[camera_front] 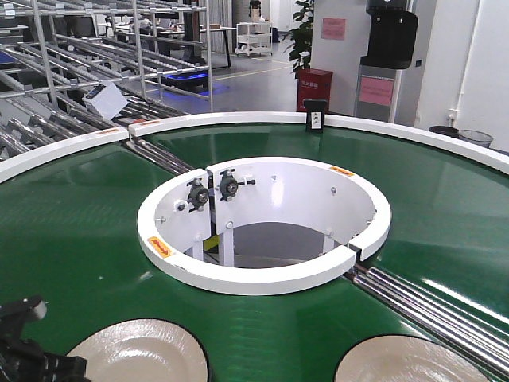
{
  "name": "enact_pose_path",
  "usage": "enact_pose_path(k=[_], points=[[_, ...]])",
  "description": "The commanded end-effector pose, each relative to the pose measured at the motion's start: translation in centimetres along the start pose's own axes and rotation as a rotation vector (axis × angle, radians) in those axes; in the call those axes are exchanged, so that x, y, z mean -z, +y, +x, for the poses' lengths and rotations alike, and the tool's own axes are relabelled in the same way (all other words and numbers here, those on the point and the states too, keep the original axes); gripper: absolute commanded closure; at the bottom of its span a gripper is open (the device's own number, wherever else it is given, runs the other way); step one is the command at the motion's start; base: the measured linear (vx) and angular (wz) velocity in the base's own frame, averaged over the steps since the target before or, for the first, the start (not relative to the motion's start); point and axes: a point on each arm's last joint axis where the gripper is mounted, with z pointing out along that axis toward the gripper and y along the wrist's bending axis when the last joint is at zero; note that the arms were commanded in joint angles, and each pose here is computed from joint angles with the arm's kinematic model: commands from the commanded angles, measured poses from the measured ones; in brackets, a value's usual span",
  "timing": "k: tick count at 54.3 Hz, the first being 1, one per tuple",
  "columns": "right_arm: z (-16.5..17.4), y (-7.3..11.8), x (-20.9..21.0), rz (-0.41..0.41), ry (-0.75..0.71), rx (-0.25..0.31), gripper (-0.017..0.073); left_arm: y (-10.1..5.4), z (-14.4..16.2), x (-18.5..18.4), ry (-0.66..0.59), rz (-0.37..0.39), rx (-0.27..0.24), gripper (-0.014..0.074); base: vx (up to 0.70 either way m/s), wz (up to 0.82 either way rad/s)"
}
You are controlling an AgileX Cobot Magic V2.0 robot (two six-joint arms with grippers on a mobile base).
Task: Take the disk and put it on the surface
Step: 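Lower both grippers to the rims of the two cream plates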
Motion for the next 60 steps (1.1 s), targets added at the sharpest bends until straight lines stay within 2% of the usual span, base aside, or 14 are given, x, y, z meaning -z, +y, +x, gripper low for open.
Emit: enact_pose_path(k=[1, 11, 15, 18, 22, 26, 29, 36, 42, 46, 47, 53, 56, 60], points=[[-1.8, -0.1, 0.4, 0.000, -0.113, 0.007, -0.0016, -1.2, -1.0, 0.2, -0.042, 0.113, -0.006, 0.0134, 0.00, 0.00], [-1.8, -0.1, 0.4, -0.001, -0.113, 0.003, -0.0015, -2.4, -1.1, 0.0, -0.052, 0.265, -0.025, 0.0193, 0.00, 0.00], [-1.7, -0.1, 0.4, -0.003, -0.106, -0.011, -0.0016, -2.9, -1.1, 0.3, -0.049, 0.321, -0.015, 0.0291, 0.00, 0.00], [-1.8, -0.1, 0.4, -0.005, -0.073, -0.059, -0.0009, -3.2, -1.3, 0.4, -0.046, 0.347, -0.016, 0.0383, 0.00, 0.00], [-2.1, -0.1, 0.4, -0.002, 0.037, -0.104, 0.0008, -3.4, -1.5, 0.6, -0.043, 0.369, -0.026, 0.0505, 0.00, 0.00], [-2.6, -0.1, 0.0, 0.006, 0.173, -0.114, 0.0028, -3.7, -1.7, 0.9, -0.043, 0.397, -0.031, 0.0605, 0.00, 0.00], [-3.2, -0.1, -0.7, 0.009, 0.265, -0.120, 0.0045, -4.0, -2.0, 1.1, -0.040, 0.426, -0.027, 0.0603, 0.00, 0.00], [-4.6, 0.0, -3.2, 0.007, 0.344, -0.105, 0.0070, -4.9, -2.5, 1.8, -0.033, 0.516, -0.021, 0.0603, 0.00, 0.00], [-4.8, 0.0, -5.7, 0.006, 0.408, -0.118, 0.0078, -5.6, -3.1, 2.5, -0.029, 0.588, 0.025, 0.0603, 0.00, 0.00], [-4.1, -0.5, -7.7, 0.011, 0.476, -0.180, 0.0081, -6.1, -3.4, 3.0, -0.027, 0.644, 0.074, 0.0602, 0.00, 0.00], [-3.6, -1.2, -8.6, 0.021, 0.502, -0.242, 0.0084, -6.3, -3.5, 3.2, -0.035, 0.661, 0.086, 0.0602, 0.00, 0.00], [-2.2, -3.8, -10.4, 0.045, 0.543, -0.374, 0.0102, -6.6, -3.7, 3.8, -0.062, 0.671, 0.089, 0.0601, 0.00, 0.00], [-1.6, -5.1, -11.1, 0.020, 0.560, -0.400, 0.0116, -6.7, -3.8, 4.1, -0.076, 0.664, 0.084, 0.0601, 0.00, 0.00], [-0.7, -6.2, -11.8, -0.057, 0.581, -0.397, 0.0129, -6.9, -4.0, 4.4, -0.101, 0.665, 0.092, 0.0601, 0.00, 0.00]])
